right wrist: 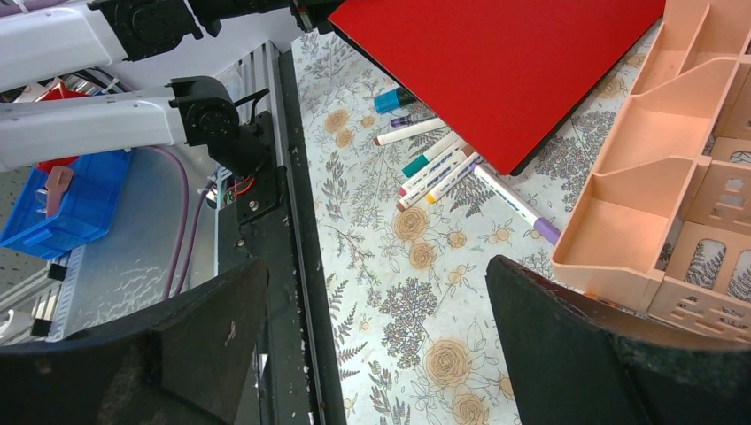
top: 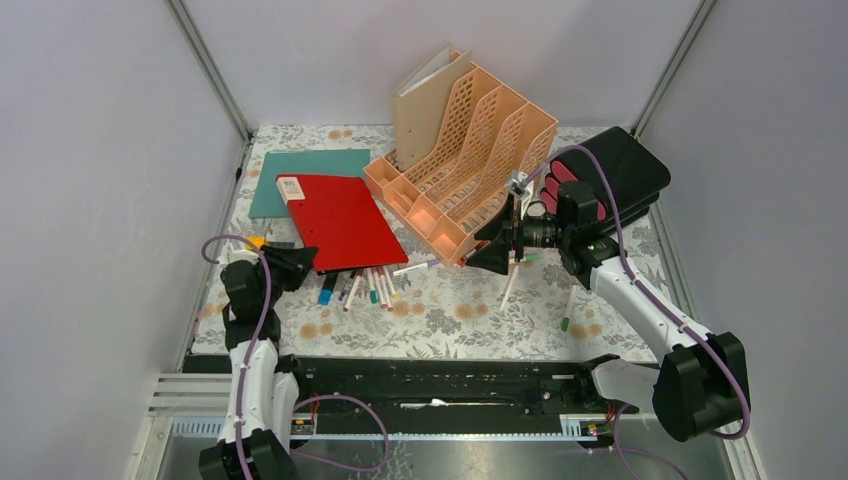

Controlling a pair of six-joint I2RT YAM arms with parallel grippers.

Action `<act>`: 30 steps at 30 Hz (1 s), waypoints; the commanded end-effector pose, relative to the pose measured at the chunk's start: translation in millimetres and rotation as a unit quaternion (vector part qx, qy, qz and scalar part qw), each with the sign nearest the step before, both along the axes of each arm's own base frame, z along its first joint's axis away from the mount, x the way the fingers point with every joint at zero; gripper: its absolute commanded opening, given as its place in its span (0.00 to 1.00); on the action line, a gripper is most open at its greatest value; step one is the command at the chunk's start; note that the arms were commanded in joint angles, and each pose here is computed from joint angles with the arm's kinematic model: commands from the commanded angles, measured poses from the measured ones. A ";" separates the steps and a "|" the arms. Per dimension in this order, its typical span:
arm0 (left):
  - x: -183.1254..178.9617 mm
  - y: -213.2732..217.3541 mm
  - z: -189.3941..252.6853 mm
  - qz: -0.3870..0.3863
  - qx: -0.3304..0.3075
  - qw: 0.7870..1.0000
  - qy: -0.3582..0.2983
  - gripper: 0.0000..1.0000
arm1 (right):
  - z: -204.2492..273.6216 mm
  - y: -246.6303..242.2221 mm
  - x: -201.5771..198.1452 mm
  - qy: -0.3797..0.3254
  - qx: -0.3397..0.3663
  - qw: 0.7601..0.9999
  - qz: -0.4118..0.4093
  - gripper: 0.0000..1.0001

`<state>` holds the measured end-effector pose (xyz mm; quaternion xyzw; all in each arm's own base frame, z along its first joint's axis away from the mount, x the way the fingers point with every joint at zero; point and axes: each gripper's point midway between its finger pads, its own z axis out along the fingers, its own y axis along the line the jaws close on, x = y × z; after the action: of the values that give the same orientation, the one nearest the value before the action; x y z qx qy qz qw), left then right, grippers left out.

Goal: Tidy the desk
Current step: Pick up the folder from the center of the board.

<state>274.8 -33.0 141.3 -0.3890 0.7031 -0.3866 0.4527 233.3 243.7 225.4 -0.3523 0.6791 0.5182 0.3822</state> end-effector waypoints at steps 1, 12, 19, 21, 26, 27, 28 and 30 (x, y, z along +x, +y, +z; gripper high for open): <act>7.1 -8.0 73.2 -0.023 -0.016 0.995 -0.101 0.00 | 21.1 3.3 -2.9 -0.034 0.013 0.999 0.019 1.00; -4.3 -8.7 128.0 -0.007 -0.030 0.989 -0.146 0.00 | 20.0 4.4 -5.1 -0.025 0.017 0.999 0.029 1.00; -13.1 -13.3 149.1 -0.013 -0.031 0.986 -0.162 0.00 | 24.6 7.7 -5.4 -0.002 0.032 0.999 0.030 1.00; -15.3 -15.5 156.0 -0.018 -0.033 0.985 -0.168 0.00 | 26.8 10.0 -3.6 0.011 0.039 0.999 0.026 1.00; -20.4 -24.5 171.0 -0.040 -0.049 0.981 -0.182 0.00 | 30.2 20.6 6.3 0.059 0.045 0.997 0.017 1.00; -21.6 -26.6 174.1 -0.045 -0.052 0.980 -0.184 0.00 | 30.7 22.8 8.6 0.068 0.045 0.997 0.015 1.00; -22.6 -28.6 177.2 -0.050 -0.054 0.980 -0.187 0.00 | 30.2 24.9 12.6 0.085 0.046 0.995 0.008 1.00; -24.3 -31.8 181.5 -0.058 -0.057 0.978 -0.190 0.00 | 29.4 29.7 20.4 0.102 0.053 0.993 -0.002 1.00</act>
<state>261.8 -50.9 255.4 -0.3651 0.6390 -0.4722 0.4852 238.0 260.5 229.7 -0.2984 0.6957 0.5695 0.3203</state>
